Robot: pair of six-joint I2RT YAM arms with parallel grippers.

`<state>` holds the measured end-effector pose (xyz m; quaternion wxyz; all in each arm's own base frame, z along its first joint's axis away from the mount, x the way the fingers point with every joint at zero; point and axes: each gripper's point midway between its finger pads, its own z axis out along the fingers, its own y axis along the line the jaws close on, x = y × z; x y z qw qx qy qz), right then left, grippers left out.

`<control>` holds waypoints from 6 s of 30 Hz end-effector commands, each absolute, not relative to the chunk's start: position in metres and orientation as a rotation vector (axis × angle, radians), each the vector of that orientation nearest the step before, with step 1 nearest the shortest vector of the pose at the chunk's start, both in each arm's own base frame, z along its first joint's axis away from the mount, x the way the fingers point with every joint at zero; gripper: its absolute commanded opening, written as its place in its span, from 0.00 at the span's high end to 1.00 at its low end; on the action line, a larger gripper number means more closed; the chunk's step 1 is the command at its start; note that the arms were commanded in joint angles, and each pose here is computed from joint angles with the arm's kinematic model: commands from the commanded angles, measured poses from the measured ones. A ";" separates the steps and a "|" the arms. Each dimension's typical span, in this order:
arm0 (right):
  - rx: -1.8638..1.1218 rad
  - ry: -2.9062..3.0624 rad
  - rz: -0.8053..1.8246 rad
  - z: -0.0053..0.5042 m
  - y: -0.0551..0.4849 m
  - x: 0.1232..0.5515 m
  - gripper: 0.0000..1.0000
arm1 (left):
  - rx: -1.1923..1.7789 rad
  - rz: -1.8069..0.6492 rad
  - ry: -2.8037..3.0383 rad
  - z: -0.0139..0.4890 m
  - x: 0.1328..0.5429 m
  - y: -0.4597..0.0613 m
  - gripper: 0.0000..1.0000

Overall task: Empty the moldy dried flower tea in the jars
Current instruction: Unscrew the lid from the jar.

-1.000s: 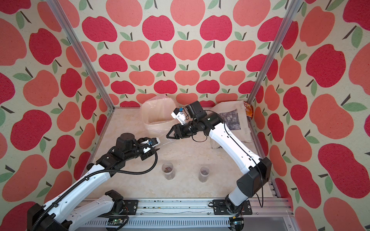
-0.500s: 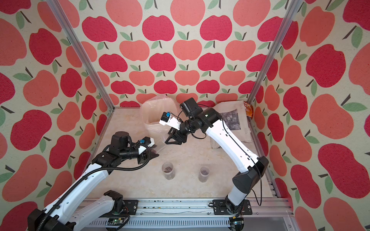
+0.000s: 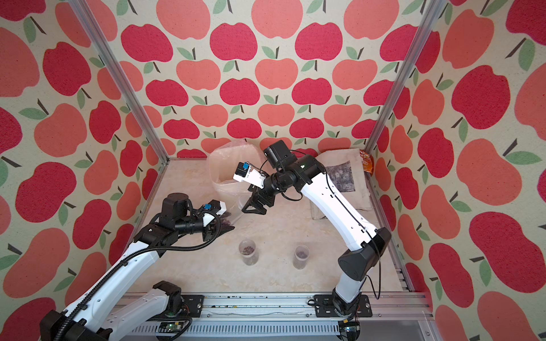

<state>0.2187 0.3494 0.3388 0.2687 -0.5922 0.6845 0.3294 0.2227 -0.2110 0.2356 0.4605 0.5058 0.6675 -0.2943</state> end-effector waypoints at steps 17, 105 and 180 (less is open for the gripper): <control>-0.774 2.315 1.283 0.356 0.335 0.229 0.01 | 1.232 -0.529 1.576 0.253 0.240 -0.205 0.88; -0.860 2.376 1.176 0.328 0.344 0.208 0.25 | 1.293 -0.424 1.587 0.245 0.246 -0.213 0.89; -0.858 2.354 1.273 0.323 0.352 0.203 0.55 | 1.313 -0.425 1.597 0.239 0.243 -0.211 0.89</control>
